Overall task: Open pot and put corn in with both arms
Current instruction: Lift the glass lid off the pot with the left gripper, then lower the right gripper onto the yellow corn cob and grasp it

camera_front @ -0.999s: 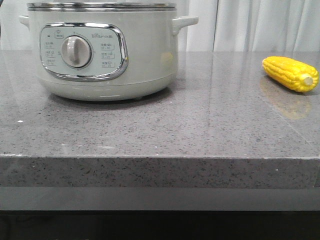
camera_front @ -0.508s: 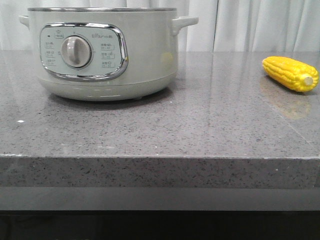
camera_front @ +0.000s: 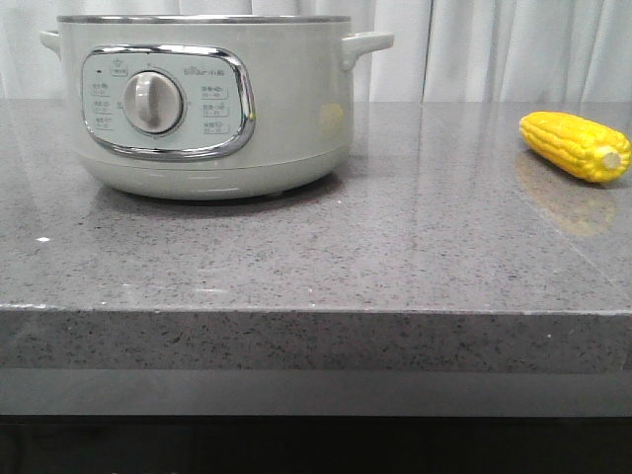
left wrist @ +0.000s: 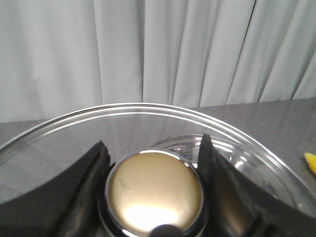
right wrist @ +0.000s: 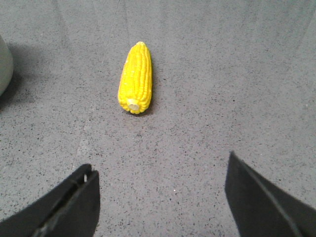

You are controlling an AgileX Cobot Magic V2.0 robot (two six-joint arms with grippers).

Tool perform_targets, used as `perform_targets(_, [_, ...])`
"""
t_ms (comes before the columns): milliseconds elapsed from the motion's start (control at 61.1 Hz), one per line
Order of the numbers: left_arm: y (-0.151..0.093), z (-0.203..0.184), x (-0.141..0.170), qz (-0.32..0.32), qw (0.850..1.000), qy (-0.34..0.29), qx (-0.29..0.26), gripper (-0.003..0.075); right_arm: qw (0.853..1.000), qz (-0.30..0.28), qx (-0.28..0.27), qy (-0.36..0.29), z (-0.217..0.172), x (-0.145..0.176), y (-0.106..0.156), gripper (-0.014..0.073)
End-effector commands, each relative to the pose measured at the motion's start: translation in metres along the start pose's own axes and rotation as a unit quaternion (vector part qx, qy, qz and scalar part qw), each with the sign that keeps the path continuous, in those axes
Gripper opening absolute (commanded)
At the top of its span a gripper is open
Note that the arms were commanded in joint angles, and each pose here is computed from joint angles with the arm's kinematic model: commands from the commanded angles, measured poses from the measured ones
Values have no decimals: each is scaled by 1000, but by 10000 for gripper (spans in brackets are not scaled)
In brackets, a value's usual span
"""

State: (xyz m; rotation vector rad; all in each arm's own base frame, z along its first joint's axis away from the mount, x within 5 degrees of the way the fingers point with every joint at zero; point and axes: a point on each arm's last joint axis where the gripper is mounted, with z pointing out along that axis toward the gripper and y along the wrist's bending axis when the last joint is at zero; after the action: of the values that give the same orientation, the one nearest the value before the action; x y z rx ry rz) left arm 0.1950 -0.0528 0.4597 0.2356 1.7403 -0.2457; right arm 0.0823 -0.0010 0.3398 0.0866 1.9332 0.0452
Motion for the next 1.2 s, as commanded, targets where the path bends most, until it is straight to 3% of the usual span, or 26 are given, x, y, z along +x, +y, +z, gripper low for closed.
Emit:
perform_targets(0, [2,-30,-6,6,997,-69,-15,250,999,-2,-2,-45,-2,-14,1,549])
perform_targets(262, [-1,-74,34,15,999,-39,-15,250,999,-2,-2,-44,-1,-14,1,549])
perform_targets(524, [-2,-82,37,16,999,-46,-15,249,1000,3,-7,-5,14,-27,4,549])
perform_targets(704, [-2,-81,37,16,999,-45,-15,249,999,-4,-26,47,31,-45,10,559])
perform_targets(884, [-2,-81,37,16,999,-45,-15,249,993,-4,-48,108,59,-63,17,655])
perform_targets(1031, [-2,-81,37,16,999,-45,-15,249,985,-5,-55,164,91,-73,22,654])
perform_targets(1179, [-2,-81,37,16,999,-45,-15,249,974,-47,-79,208,125,-81,39,654])
